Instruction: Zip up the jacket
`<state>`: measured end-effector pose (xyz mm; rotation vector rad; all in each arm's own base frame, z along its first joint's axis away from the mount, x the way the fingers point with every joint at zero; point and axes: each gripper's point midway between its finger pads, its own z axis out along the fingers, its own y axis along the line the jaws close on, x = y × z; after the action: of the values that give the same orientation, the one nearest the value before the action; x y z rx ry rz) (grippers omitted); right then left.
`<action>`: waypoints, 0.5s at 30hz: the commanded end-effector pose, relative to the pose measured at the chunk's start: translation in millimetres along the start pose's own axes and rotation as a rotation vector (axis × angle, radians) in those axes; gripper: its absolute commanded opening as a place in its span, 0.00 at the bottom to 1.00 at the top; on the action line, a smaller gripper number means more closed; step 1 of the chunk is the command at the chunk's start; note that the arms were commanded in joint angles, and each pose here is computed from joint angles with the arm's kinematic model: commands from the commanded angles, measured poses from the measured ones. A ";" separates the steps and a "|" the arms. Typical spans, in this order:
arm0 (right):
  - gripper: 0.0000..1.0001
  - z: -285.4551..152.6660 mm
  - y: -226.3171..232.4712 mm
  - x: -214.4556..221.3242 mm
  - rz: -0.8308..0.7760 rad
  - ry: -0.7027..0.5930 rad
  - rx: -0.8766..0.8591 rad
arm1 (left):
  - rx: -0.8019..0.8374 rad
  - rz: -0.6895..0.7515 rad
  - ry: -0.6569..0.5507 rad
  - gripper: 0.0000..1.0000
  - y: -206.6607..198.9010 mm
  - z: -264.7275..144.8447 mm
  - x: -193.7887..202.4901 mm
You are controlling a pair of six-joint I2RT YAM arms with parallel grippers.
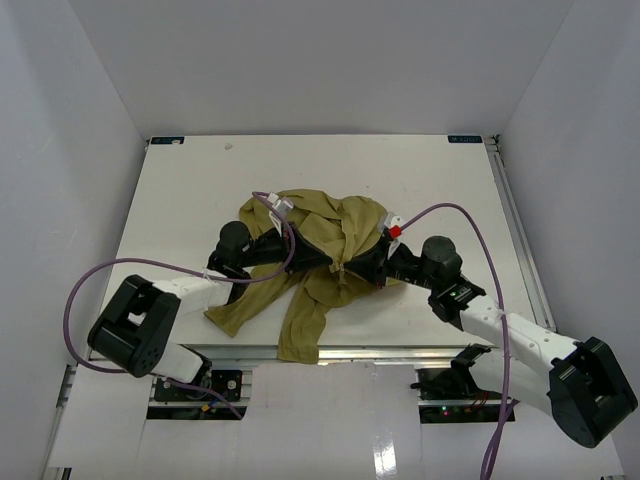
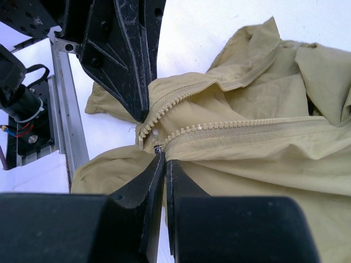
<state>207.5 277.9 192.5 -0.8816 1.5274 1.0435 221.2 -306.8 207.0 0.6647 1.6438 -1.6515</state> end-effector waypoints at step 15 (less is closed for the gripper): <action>0.08 -5.7 41.2 -27.1 -0.083 -0.113 -0.151 | 0.019 0.173 -0.116 0.00 -25.8 -10.4 -18.9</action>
<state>181.4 284.0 207.8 -0.9449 1.4209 1.1117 215.3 -297.0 226.3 0.6633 1.5168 -1.5788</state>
